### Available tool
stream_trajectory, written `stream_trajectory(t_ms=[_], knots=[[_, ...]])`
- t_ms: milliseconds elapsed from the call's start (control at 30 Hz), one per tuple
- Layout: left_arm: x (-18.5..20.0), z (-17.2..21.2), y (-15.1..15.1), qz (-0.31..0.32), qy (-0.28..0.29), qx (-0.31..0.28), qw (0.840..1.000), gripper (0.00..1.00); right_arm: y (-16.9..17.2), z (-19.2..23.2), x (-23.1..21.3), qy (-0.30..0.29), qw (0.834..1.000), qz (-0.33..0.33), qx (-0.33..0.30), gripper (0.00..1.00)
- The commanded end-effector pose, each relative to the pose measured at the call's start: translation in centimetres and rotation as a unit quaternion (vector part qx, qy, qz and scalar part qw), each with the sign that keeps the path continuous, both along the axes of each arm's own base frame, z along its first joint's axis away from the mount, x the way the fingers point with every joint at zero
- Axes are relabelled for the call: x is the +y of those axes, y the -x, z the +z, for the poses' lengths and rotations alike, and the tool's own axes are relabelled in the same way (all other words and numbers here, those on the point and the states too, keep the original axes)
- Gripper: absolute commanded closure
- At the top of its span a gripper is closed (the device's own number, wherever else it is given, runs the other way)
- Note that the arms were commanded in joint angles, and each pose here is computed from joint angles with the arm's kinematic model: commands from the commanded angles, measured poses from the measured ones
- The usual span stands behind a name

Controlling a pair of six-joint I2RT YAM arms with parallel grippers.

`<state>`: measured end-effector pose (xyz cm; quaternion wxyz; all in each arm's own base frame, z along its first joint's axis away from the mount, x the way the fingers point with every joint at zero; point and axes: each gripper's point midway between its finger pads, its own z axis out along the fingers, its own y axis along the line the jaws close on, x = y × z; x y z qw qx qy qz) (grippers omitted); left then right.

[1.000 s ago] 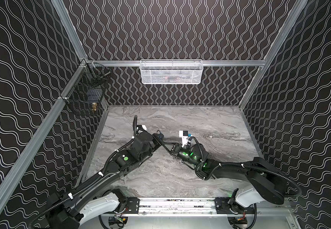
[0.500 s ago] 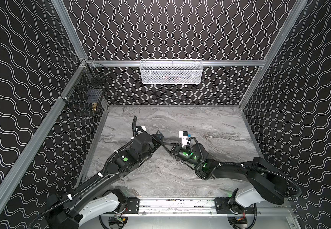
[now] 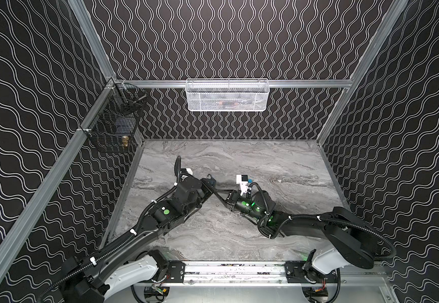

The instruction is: Unlock with the key

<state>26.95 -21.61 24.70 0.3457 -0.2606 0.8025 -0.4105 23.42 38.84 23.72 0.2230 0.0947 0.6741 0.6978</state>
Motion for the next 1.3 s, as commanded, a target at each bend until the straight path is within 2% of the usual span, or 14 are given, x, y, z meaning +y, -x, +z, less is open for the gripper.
stream_trajectory(t_ms=[0, 267, 433, 700, 867, 967, 1267], knots=[[-5.6, 5.9, 2.7, -0.140, 0.154, -0.031, 0.978, 1.00, -0.2, -1.6, 0.4, 0.012, 0.999, -0.001, 0.042, 1.00], [-5.8, 6.2, 2.5, -0.139, 0.170, -0.034, 0.975, 1.00, -0.4, -2.2, 0.2, 0.006, 0.999, -0.011, 0.052, 1.00], [-5.3, 6.3, 2.7, -0.140, 0.134, -0.039, 0.980, 1.00, -0.4, -1.8, -0.3, 0.039, 0.999, -0.023, 0.022, 1.00], [-3.5, 4.7, 2.2, -0.137, -0.005, -0.048, 0.989, 1.00, -0.4, -2.4, -0.5, 0.113, 0.993, -0.025, -0.017, 1.00], [-1.3, 4.2, 1.5, -0.105, -0.078, -0.062, 0.989, 1.00, 0.0, -2.1, -0.6, 0.127, 0.991, -0.023, -0.037, 0.88], [1.1, 3.2, 1.0, -0.064, -0.143, -0.056, 0.986, 1.00, 0.6, -1.3, -0.5, 0.129, 0.990, -0.016, -0.052, 0.81], [3.4, 3.0, 0.7, -0.044, -0.222, -0.078, 0.971, 1.00, 1.6, -0.6, -1.6, 0.155, 0.985, -0.013, -0.072, 0.67]])
